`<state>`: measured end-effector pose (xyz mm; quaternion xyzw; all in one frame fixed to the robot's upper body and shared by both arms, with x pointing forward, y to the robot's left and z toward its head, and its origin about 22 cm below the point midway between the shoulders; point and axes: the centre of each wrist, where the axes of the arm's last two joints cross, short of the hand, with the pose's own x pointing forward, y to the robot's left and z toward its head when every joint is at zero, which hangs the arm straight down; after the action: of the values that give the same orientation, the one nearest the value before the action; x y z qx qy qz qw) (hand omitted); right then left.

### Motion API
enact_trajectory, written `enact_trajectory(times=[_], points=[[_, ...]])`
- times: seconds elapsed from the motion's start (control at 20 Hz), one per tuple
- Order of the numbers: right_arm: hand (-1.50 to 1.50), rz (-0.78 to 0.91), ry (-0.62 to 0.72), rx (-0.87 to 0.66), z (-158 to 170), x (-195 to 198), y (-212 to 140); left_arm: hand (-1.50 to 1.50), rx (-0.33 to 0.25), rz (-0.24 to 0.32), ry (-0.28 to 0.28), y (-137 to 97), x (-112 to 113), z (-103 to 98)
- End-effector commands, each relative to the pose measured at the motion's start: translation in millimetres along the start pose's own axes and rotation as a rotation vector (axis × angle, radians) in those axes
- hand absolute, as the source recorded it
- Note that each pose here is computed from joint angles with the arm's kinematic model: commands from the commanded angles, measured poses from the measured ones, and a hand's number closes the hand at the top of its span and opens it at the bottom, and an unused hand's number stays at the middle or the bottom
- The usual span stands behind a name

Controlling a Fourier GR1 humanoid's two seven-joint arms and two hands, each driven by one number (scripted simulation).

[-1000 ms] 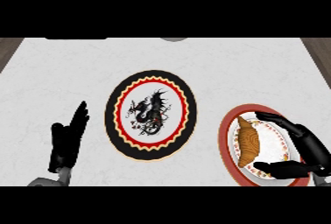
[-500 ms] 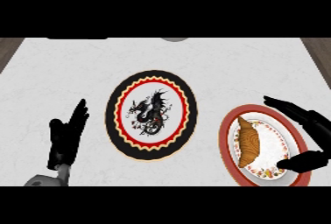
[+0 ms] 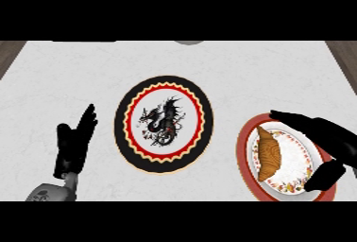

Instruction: Pick the croissant from the plate and place it in the plate

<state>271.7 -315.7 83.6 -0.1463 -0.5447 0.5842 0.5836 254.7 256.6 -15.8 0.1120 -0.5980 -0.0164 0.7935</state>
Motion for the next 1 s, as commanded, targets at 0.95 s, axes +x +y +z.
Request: enact_trajectory(times=[0.95], points=[[-1.5,0.004,0.062,0.123,-55.8,11.7,29.2,0.0,0.009,-0.01,0.003,-5.6,13.2,9.6]])
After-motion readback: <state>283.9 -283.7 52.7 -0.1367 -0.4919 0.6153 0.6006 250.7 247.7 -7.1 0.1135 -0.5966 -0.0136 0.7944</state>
